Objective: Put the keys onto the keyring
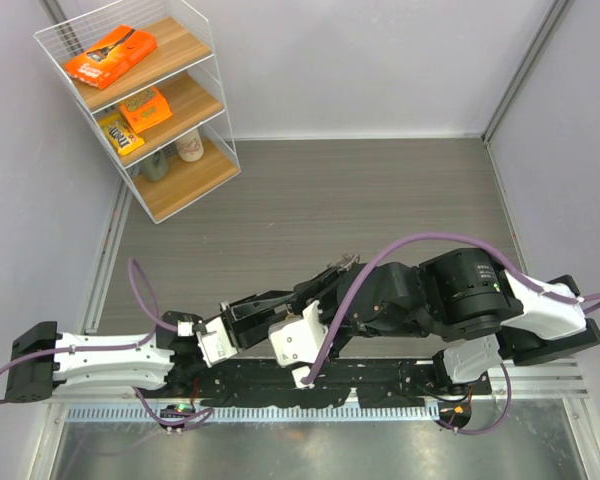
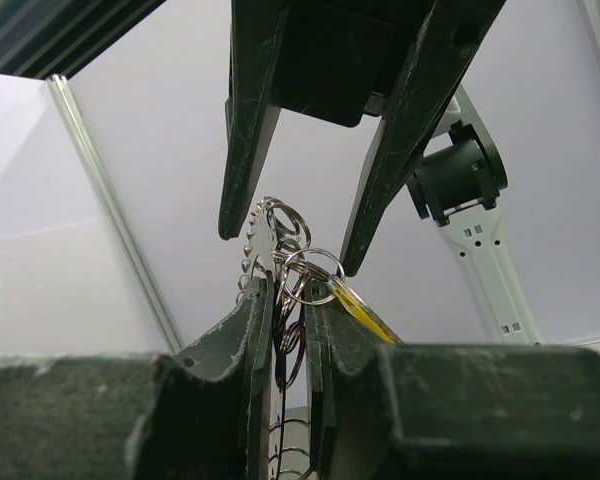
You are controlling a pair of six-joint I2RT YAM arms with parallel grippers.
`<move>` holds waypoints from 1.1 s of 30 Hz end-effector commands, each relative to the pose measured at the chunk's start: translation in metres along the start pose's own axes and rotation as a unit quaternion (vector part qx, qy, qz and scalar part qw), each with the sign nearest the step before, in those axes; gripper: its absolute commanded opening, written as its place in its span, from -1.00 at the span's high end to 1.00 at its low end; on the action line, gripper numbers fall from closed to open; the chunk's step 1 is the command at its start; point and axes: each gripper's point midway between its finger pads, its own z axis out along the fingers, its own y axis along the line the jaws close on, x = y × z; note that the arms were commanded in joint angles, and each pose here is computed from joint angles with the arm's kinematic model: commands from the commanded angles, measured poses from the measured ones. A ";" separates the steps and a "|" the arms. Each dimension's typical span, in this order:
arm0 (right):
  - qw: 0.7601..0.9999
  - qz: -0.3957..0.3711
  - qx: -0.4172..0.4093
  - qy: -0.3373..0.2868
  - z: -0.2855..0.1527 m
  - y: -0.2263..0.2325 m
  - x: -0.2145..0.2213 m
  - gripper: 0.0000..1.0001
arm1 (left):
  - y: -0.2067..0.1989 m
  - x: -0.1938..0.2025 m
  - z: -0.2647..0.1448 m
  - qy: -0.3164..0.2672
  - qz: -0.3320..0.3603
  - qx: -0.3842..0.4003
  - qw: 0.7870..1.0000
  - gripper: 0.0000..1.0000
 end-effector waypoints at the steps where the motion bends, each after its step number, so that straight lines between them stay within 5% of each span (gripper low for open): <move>1: 1.000 -0.015 0.018 -0.004 0.003 -0.008 -0.006 0.01 | 0.034 -0.074 0.008 -0.132 0.018 -0.060 0.989 1.00; 33: 0.999 -0.001 0.032 -0.026 0.000 -0.014 -0.014 0.03 | 0.031 -0.070 0.010 -0.129 0.011 -0.054 0.990 1.00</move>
